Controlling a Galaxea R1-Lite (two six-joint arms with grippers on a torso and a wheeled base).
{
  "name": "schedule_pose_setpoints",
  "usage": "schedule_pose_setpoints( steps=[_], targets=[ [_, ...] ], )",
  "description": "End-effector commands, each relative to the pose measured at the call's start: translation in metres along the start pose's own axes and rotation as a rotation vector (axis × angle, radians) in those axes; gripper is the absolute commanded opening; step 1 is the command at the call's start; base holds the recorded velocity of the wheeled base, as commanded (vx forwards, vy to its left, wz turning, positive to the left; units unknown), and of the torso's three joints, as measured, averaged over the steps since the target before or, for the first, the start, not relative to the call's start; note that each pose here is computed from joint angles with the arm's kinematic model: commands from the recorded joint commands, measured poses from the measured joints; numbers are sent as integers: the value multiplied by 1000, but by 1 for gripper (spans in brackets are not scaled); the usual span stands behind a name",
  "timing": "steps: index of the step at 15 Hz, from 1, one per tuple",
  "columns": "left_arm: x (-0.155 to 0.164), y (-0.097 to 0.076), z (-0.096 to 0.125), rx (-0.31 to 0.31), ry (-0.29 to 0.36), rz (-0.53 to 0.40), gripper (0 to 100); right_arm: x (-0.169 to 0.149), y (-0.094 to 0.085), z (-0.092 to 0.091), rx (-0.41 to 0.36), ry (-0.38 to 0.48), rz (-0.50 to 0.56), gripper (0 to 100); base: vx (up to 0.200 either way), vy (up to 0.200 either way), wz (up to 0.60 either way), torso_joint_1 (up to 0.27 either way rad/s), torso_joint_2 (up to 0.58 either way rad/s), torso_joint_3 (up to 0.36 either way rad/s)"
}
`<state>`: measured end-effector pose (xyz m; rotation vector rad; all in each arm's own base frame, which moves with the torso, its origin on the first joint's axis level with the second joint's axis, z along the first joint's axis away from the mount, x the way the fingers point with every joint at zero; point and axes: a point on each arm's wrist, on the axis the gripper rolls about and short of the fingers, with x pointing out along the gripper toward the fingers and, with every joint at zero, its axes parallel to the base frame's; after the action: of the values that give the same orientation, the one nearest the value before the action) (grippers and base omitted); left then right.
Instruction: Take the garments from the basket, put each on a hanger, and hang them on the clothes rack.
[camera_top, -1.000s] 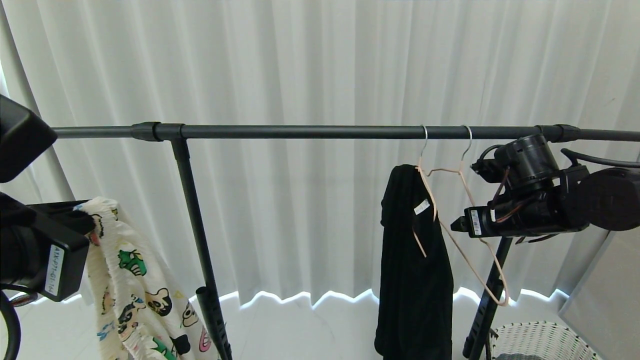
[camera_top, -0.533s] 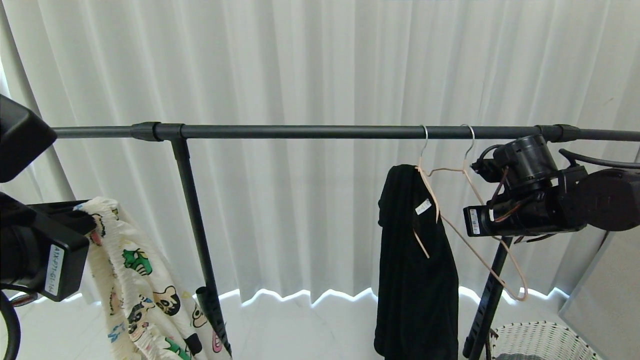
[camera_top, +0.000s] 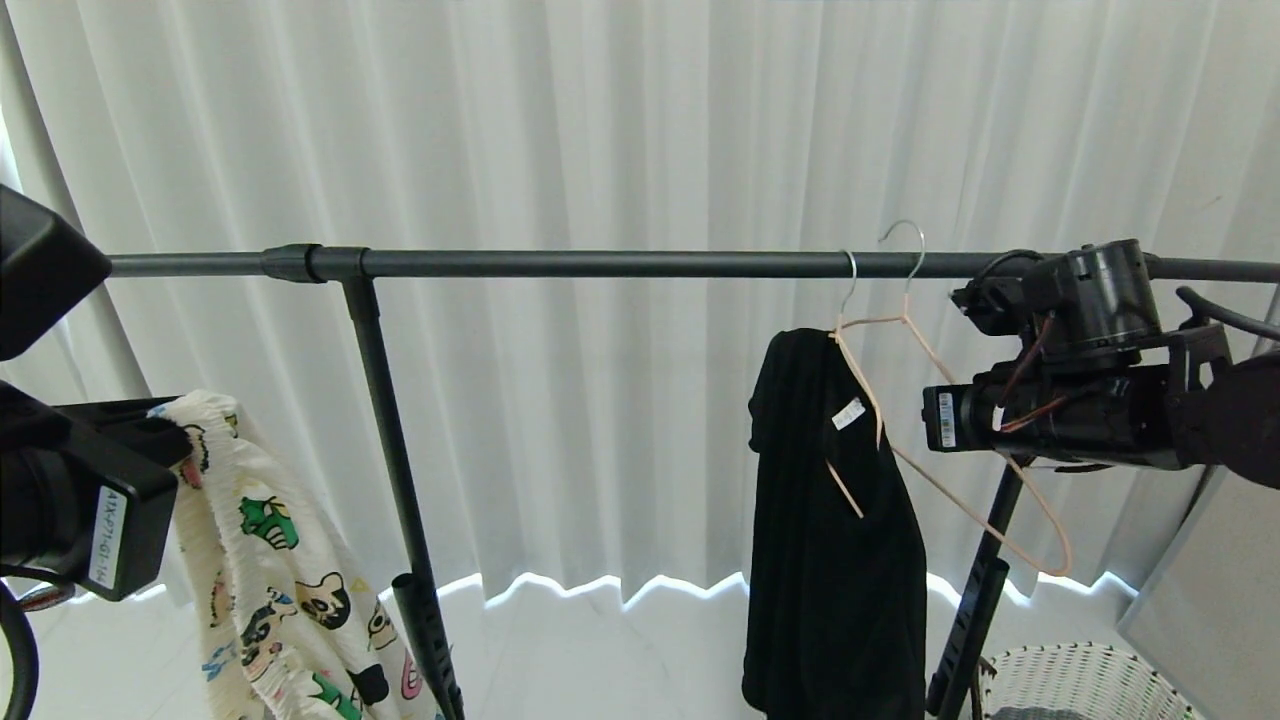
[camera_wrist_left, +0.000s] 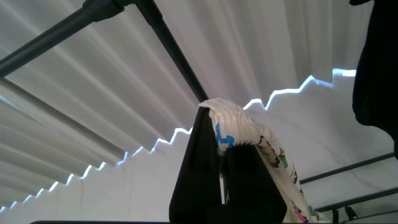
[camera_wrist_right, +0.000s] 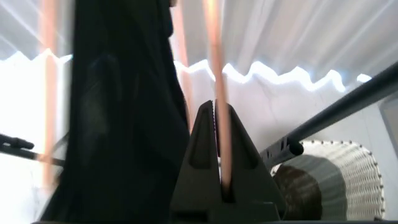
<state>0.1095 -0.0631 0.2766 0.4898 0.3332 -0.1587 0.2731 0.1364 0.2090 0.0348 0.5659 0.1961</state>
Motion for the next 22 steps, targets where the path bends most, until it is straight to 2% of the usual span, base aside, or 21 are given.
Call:
schedule_pose_setpoints(
  steps=[1, 2, 4, 7, 10, 12, 16, 22],
  targets=[
    [-1, 0, 0, -1, -6, -2, 0, -25, -4, -8, -24, -22, 15, 0, 0, 0, 0, 0, 0, 0],
    [-2, 0, 1, -4, -13, -2, 0, -33, -8, -14, -46, -25, 14, 0, 0, 0, 0, 0, 0, 0],
    [-1, 0, 4, -16, -41, 3, 0, -41, -11, -19, -42, -72, 22, 0, 0, 0, 0, 0, 0, 0],
    [-1, 0, 4, -8, -43, 2, 0, -40, -12, -19, -38, -186, 42, 0, 0, 0, 0, 0, 0, 0],
    [-4, 2, 4, -13, -49, 7, 0, -44, -16, -24, -106, -194, 28, 0, 0, 0, 0, 0, 0, 0],
    [-4, 2, 4, -15, -52, 8, 0, -57, -20, -27, -117, -210, 28, 0, 0, 0, 0, 0, 0, 0],
    [-6, 3, 4, -18, -57, 9, 0, -84, -38, -36, -96, -254, -17, 0, -200, 0, 0, 8, 5, 4],
    [-7, 3, 4, -18, -59, 8, 0, -111, -45, -51, -105, -251, -17, 0, -200, 0, 0, -3, 2, 5]
  ],
)
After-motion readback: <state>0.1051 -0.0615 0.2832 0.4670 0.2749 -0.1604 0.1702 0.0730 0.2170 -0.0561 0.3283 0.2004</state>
